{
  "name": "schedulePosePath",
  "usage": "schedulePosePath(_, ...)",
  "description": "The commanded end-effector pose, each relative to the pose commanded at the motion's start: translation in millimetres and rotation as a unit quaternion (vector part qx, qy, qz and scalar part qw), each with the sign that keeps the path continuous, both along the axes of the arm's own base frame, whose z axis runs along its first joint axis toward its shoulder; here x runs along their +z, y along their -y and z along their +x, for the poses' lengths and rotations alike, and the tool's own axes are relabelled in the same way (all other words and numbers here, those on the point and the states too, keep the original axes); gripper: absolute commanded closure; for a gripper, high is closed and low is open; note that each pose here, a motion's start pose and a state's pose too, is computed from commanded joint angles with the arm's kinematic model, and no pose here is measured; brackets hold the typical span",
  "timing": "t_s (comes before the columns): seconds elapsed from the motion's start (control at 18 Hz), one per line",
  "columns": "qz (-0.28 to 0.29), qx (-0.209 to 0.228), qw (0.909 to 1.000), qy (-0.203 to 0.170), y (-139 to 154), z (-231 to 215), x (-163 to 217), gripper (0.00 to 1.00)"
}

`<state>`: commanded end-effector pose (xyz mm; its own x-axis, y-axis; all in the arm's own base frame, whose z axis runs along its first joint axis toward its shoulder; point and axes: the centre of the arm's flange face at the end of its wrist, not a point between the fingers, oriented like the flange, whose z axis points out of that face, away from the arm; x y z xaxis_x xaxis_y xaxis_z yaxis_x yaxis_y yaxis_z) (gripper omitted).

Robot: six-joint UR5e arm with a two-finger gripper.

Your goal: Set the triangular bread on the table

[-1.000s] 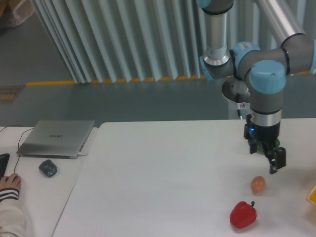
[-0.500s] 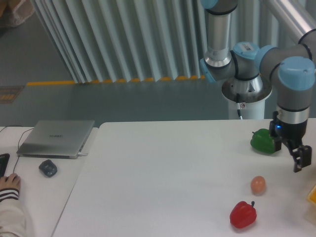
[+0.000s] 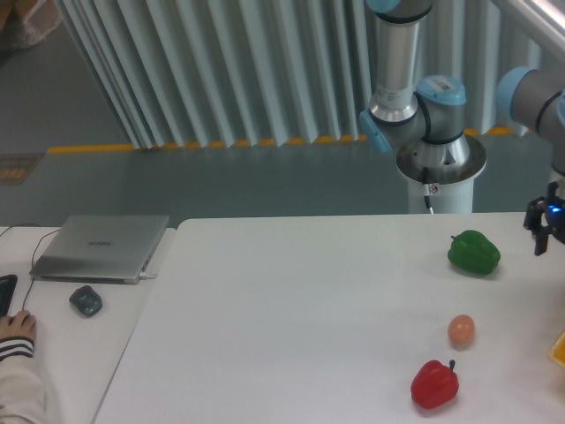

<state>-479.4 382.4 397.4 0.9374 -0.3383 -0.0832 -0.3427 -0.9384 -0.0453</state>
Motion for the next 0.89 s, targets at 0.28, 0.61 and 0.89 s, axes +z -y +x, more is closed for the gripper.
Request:
schedulePosePath(0.28, -0.014, -0.139, 0.9902, -0.006, 33, -34, -9, 0.00)
schedulePosePath(0.61, -0.019, -0.198, 0.9799, -0.006, 62, -62, -22, 0.00)
schedulePosePath(0.89, -0.062, -0.279, 0.9581, -0.011, 69, -83, -40, 0.00)
